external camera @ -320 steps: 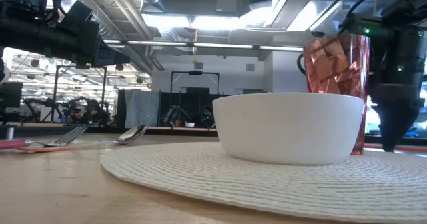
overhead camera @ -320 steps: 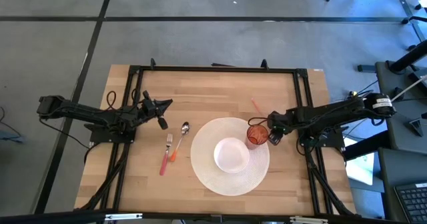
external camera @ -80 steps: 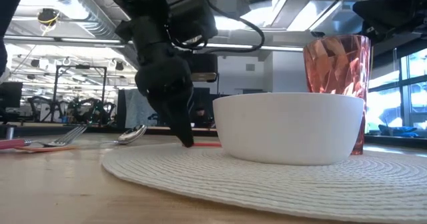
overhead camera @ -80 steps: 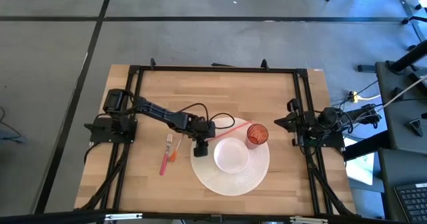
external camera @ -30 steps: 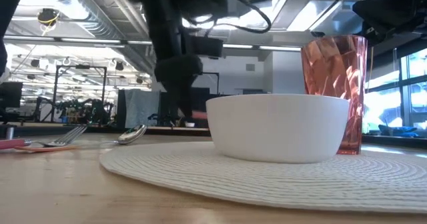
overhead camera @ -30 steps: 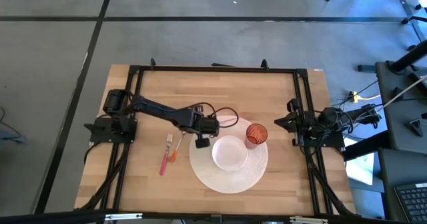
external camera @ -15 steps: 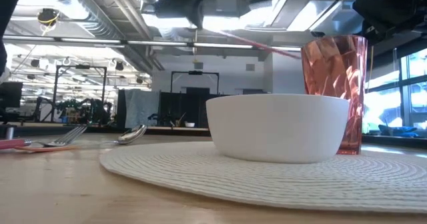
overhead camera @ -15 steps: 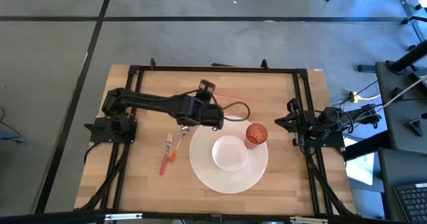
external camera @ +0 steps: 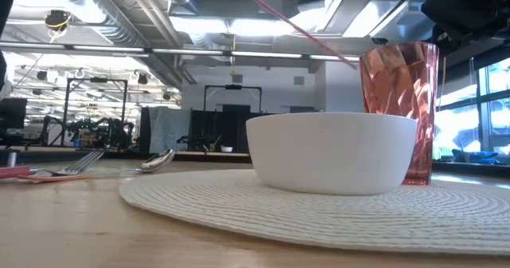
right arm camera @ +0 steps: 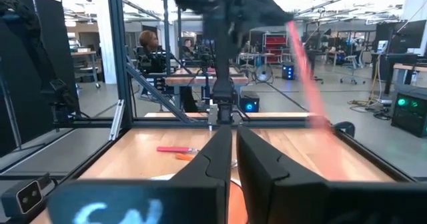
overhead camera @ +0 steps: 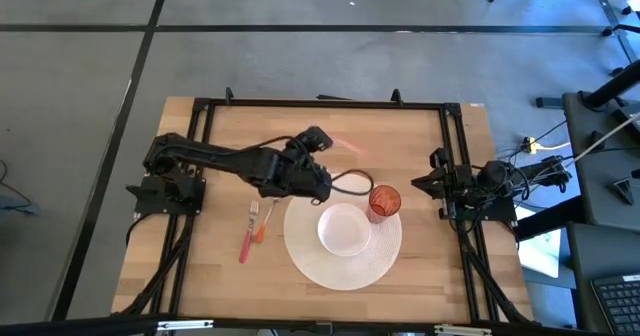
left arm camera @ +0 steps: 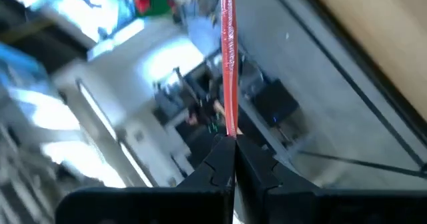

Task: Pick & Place Utensil
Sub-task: Put the red straw into the brown cup

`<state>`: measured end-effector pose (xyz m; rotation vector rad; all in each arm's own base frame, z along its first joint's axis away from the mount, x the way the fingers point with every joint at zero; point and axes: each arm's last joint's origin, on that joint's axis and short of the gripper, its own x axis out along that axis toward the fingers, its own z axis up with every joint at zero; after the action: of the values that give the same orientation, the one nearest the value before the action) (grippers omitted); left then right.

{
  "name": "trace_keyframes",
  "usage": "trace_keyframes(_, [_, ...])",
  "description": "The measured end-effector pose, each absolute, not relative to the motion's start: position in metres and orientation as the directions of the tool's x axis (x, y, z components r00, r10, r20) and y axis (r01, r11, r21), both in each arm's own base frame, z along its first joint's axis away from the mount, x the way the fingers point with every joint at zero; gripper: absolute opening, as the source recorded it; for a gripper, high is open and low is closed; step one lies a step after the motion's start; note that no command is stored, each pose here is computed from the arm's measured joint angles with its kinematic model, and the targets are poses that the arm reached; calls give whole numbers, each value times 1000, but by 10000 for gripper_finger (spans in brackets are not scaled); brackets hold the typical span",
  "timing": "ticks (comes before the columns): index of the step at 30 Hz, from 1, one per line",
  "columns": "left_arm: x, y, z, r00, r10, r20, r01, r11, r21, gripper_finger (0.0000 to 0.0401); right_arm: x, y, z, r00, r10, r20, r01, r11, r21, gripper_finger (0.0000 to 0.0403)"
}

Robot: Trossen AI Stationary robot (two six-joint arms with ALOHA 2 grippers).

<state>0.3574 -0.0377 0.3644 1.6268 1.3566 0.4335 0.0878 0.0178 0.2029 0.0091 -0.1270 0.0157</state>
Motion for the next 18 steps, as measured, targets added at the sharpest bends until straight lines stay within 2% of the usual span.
trace_keyframes(4, [352,-50,369,376,872,-313,640,0,768,1,88,18,203,992,14,127,-16,1000,8,26])
trace_keyframes(12, [358,-81,379,527,791,-312,604,-90,792,1,88,18,203,992,14,127,-15,1000,5,26])
trace_keyframes(18, [357,-89,378,558,761,-332,629,-127,767,1,88,18,203,992,15,127,-16,1000,6,26])
